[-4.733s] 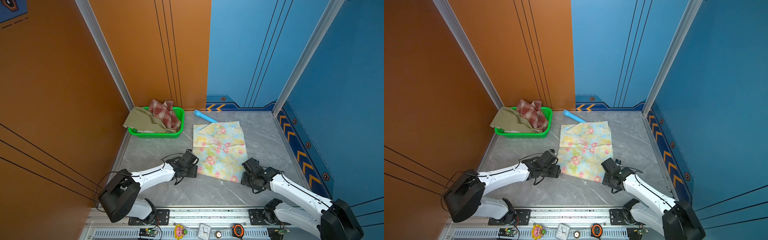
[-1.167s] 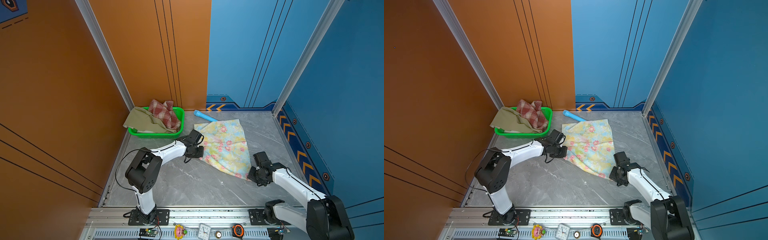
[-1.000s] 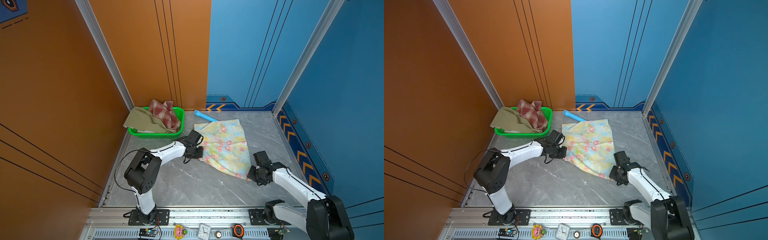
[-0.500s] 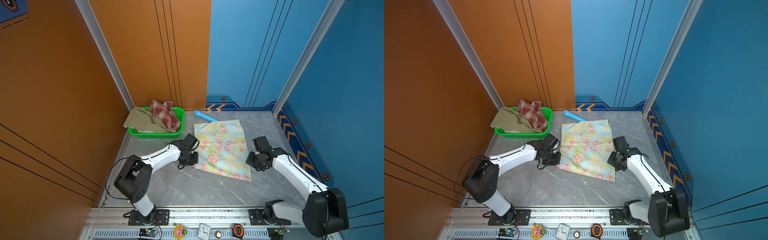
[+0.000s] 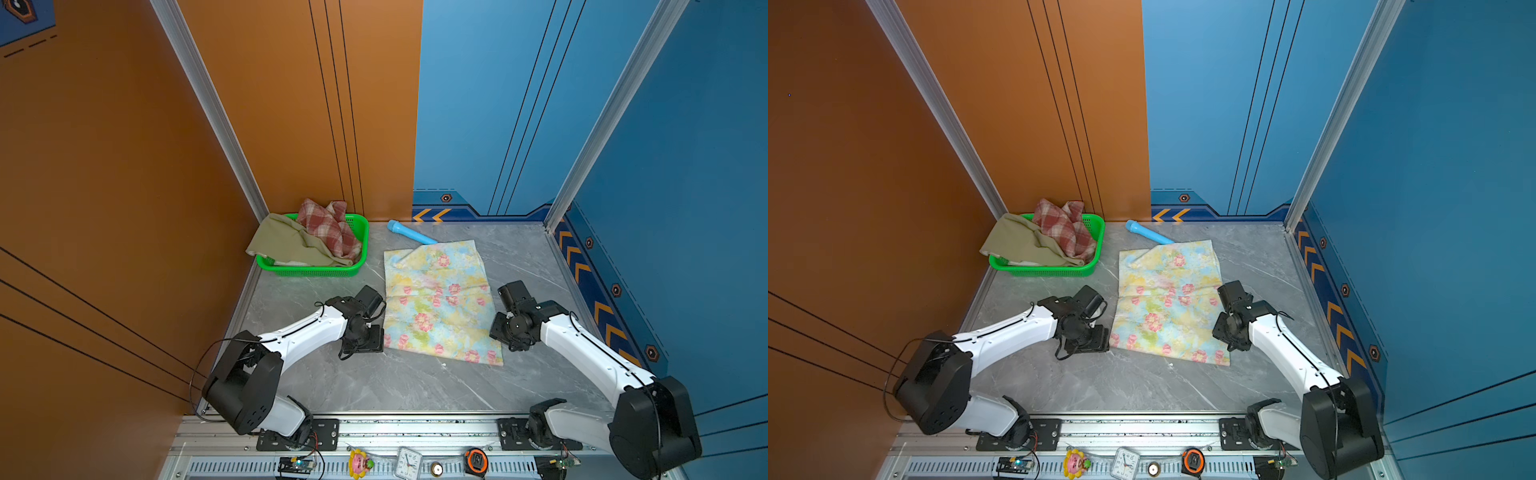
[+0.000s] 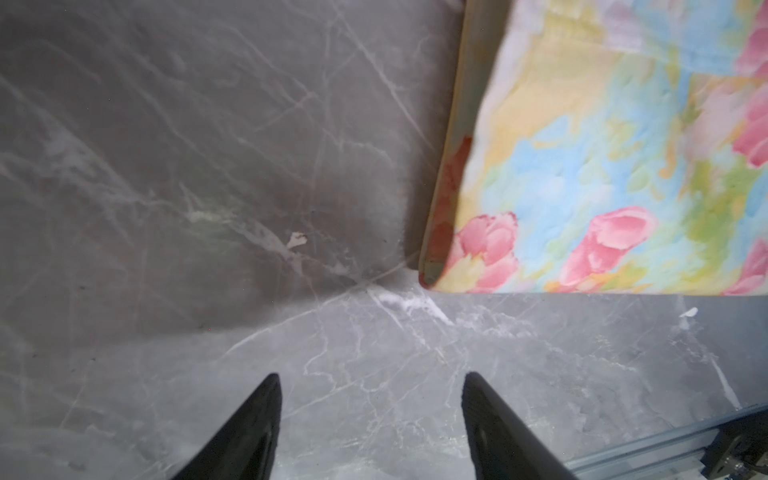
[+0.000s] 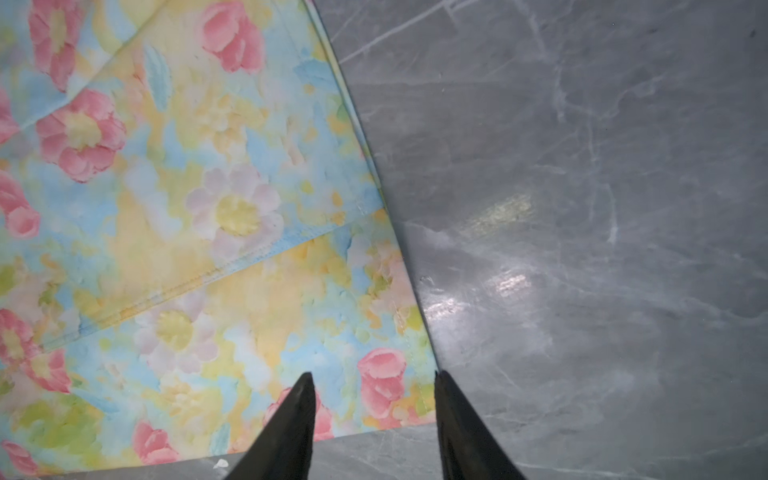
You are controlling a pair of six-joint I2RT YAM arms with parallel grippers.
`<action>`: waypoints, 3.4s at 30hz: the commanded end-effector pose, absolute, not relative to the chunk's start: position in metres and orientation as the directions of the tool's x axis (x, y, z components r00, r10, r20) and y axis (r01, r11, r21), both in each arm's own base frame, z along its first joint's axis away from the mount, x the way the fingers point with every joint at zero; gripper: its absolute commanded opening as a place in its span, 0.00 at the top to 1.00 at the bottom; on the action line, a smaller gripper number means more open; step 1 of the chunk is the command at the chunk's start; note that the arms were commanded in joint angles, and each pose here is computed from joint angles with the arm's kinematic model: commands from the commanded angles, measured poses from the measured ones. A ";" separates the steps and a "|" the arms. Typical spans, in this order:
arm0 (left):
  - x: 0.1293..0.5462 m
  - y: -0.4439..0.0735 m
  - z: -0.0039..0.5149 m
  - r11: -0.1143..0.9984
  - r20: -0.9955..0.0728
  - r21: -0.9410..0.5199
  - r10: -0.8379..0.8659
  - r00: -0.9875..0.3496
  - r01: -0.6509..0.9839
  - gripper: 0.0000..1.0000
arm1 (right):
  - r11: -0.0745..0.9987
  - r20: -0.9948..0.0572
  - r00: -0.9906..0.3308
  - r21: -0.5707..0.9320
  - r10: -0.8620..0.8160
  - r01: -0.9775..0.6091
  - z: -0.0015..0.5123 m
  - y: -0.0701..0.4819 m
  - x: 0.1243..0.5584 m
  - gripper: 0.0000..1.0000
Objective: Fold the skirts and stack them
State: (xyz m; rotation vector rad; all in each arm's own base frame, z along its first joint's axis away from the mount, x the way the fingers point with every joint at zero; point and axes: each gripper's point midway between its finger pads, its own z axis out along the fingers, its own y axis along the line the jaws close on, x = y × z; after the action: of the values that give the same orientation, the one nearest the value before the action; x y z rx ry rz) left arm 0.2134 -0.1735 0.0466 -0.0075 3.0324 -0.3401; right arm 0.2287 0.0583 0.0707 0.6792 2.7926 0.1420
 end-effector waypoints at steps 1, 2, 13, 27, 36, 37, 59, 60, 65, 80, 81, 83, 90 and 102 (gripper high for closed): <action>0.227 -0.182 0.041 0.964 -0.129 -0.267 -0.051 -0.990 -0.015 0.33 | 0.869 -0.266 -0.828 0.151 0.494 0.471 0.069 0.052 0.220 0.52; 0.229 -0.186 0.040 0.961 -0.132 -0.278 -0.048 -0.990 -0.009 0.33 | 0.867 -0.269 -0.824 0.150 0.498 0.475 0.068 0.051 0.218 0.52; 0.246 -0.200 0.031 0.954 -0.167 -0.300 -0.042 -0.985 0.010 0.36 | 0.832 -0.246 -0.795 0.156 0.555 0.533 0.045 0.046 0.191 0.53; 0.231 -0.207 0.025 0.947 -0.159 -0.321 -0.084 -0.984 -0.029 0.46 | 0.815 -0.218 -0.786 0.158 0.579 0.557 0.030 0.045 0.177 0.56; 0.223 -0.198 0.007 0.964 -0.165 -0.263 -0.088 -0.982 -0.042 0.55 | 0.826 -0.210 -0.799 0.146 0.564 0.545 0.024 0.045 0.175 0.58; 0.225 -0.197 0.005 0.966 -0.168 -0.254 -0.087 -0.982 -0.042 0.57 | 0.827 -0.207 -0.800 0.150 0.563 0.542 0.023 0.046 0.175 0.59; 0.251 -0.203 0.028 0.972 -0.254 -0.235 -0.065 -0.965 -0.004 1.00 | 0.806 -0.147 -0.798 0.218 0.585 0.550 0.013 0.065 0.183 0.64; 0.251 -0.203 0.028 0.972 -0.255 -0.236 -0.064 -0.965 -0.002 1.00 | 0.806 -0.145 -0.798 0.220 0.584 0.550 0.013 0.066 0.182 0.63; 0.251 -0.204 0.028 0.972 -0.254 -0.235 -0.065 -0.965 -0.003 1.00 | 0.804 -0.102 -0.808 0.227 0.580 0.549 0.011 0.071 0.172 0.62; 0.247 -0.208 0.029 0.971 -0.260 -0.239 -0.061 -0.964 0.003 1.00 | 0.811 -0.117 -0.812 0.233 0.571 0.537 0.019 0.074 0.172 1.00; 0.248 -0.209 0.031 0.970 -0.263 -0.244 -0.059 -0.963 0.007 1.00 | 0.807 -0.135 -0.805 0.243 0.578 0.539 0.023 0.073 0.176 1.00; 0.249 -0.211 0.036 0.969 -0.267 -0.248 -0.052 -0.962 0.017 1.00 | 0.803 -0.166 -0.795 0.266 0.584 0.534 0.035 0.070 0.186 1.00; 0.247 -0.208 0.078 0.970 -0.315 -0.229 0.003 -0.949 0.079 1.00 | 0.828 -0.306 -0.772 0.276 0.557 0.488 0.099 0.055 0.215 1.00; 0.177 -0.206 0.112 0.967 -0.307 -0.194 0.101 -0.946 0.166 1.00 | 0.877 -0.496 -0.725 0.222 0.478 0.426 0.186 0.025 0.191 1.00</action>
State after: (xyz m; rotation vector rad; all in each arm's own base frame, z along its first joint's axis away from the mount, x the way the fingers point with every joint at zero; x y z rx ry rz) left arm 0.2037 -0.2250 0.1113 0.1908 2.7682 -0.4229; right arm 0.2144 0.0473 0.1722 0.6797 2.4834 0.2694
